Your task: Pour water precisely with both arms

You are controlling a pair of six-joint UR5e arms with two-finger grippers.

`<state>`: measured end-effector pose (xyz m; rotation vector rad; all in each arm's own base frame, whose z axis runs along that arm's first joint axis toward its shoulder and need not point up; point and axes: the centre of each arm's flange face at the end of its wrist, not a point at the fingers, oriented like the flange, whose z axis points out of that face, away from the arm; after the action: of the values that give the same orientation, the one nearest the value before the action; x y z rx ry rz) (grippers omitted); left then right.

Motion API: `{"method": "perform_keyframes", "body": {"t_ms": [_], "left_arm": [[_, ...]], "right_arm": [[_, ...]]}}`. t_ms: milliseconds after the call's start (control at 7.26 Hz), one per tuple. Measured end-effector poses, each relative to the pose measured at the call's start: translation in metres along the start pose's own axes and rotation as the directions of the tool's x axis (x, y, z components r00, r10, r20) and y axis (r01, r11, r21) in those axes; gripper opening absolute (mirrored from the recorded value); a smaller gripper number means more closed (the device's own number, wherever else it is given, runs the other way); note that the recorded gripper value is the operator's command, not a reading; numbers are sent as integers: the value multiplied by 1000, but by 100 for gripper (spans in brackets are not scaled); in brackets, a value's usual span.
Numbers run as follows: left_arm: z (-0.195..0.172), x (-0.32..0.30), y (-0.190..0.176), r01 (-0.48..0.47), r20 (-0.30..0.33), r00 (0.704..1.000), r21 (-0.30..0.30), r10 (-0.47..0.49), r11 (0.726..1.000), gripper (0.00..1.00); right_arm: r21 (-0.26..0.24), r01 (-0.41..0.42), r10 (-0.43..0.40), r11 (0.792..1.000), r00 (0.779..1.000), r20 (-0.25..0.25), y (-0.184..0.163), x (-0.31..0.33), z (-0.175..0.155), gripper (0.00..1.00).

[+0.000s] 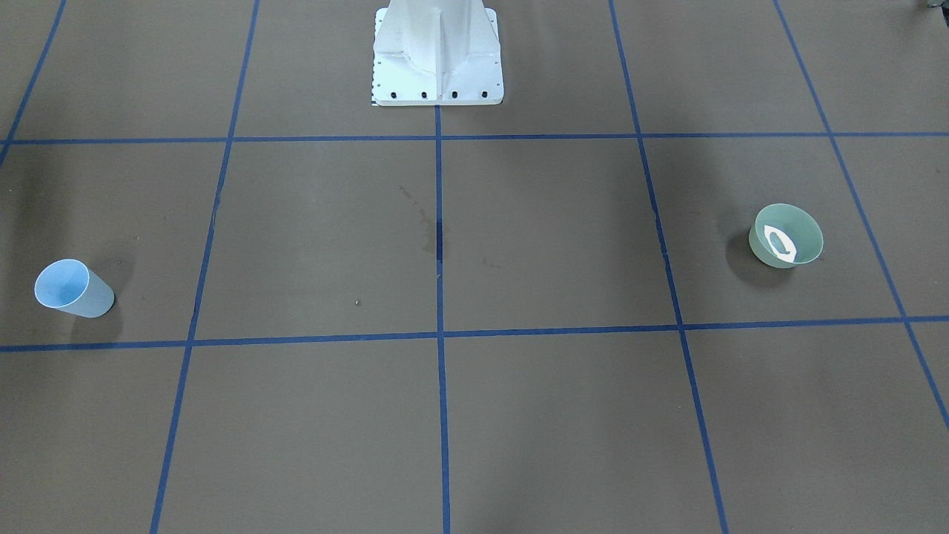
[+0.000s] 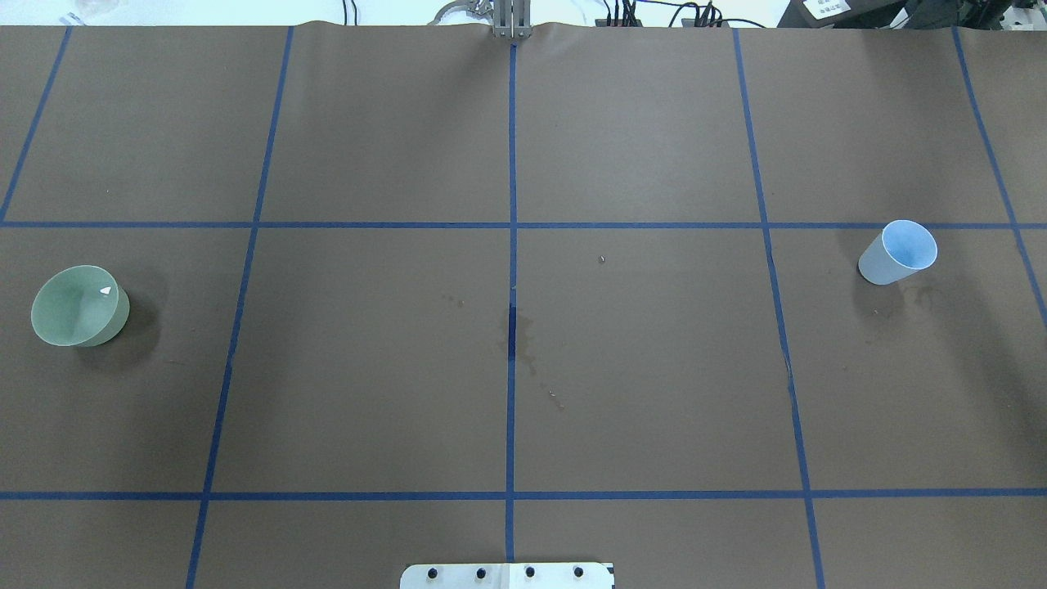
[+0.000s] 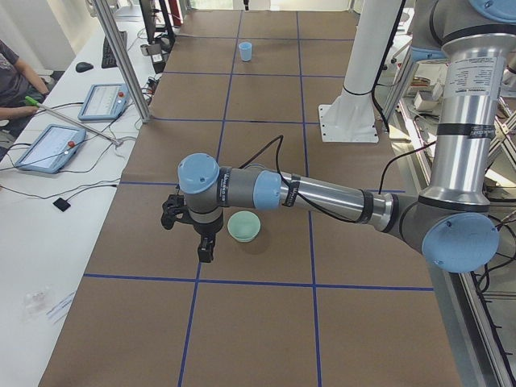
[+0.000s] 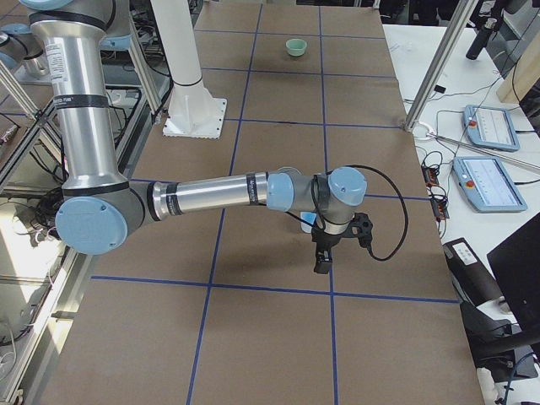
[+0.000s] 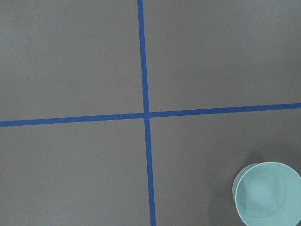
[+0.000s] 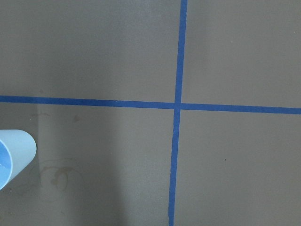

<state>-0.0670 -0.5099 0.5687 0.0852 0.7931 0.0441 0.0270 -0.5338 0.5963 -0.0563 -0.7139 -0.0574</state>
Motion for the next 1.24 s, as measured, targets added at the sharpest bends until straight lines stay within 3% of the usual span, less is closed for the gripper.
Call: {"method": "perform_keyframes", "body": {"t_ms": [1240], "left_arm": [[-3,4,-1,-8,-2,1000,7,8,1000,100]], "right_arm": [[34,36,-37,999,999,39,3,-20,-16,100]]}}
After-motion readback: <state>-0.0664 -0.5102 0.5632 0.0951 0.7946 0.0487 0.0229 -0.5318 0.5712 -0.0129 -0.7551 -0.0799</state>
